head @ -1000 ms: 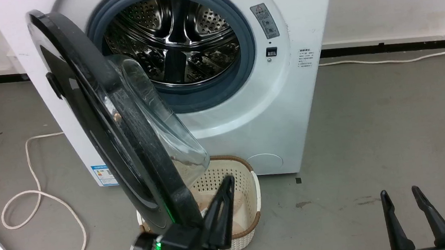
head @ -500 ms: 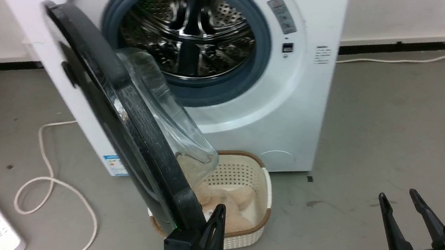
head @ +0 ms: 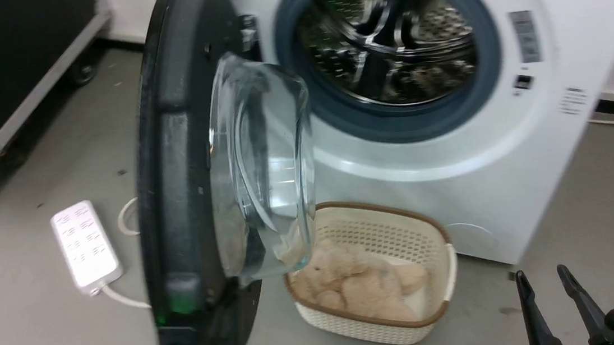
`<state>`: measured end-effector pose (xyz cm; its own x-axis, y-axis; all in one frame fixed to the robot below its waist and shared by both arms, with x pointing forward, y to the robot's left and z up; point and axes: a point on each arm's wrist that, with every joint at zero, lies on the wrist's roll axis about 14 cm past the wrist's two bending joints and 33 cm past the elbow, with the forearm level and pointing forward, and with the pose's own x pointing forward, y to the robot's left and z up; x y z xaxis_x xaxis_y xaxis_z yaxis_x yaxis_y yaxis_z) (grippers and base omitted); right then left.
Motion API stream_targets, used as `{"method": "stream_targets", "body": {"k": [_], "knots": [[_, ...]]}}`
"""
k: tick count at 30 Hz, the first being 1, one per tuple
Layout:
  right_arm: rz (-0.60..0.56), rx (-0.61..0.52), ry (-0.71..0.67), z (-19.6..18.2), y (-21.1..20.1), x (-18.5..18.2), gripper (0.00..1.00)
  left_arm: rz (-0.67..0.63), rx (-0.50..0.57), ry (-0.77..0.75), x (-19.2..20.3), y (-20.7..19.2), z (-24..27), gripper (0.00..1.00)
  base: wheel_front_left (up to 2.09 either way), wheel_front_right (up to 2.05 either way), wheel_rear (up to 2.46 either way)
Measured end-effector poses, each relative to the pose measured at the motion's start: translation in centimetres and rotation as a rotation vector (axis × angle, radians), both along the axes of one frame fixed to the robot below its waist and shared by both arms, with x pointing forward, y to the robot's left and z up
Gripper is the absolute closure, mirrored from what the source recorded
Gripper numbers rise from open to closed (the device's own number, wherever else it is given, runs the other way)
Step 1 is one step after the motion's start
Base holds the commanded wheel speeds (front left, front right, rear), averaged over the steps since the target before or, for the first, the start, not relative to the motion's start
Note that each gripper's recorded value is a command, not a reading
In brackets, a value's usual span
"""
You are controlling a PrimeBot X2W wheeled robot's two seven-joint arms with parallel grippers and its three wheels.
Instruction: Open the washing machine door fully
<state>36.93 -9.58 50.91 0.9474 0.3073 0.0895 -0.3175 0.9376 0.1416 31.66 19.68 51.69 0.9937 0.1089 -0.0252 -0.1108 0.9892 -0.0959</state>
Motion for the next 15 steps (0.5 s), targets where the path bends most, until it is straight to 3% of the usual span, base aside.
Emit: {"method": "stream_targets", "body": {"k": [6, 15], "knots": [[0.078, -0.009, 0.041, -1.2, 2.6, 1.0, 0.00, 0.171, 0.047, 0.048, -1.6, 6.8, -0.1, 1.00, 0.00, 0.00, 0.00], [0.116, -0.026, 0.100, -3.4, 4.0, 3.1, 0.00, 0.320, 0.151, 0.156, -1.0, 16.0, 0.0, 1.00, 0.00, 0.00, 0.00]]}}
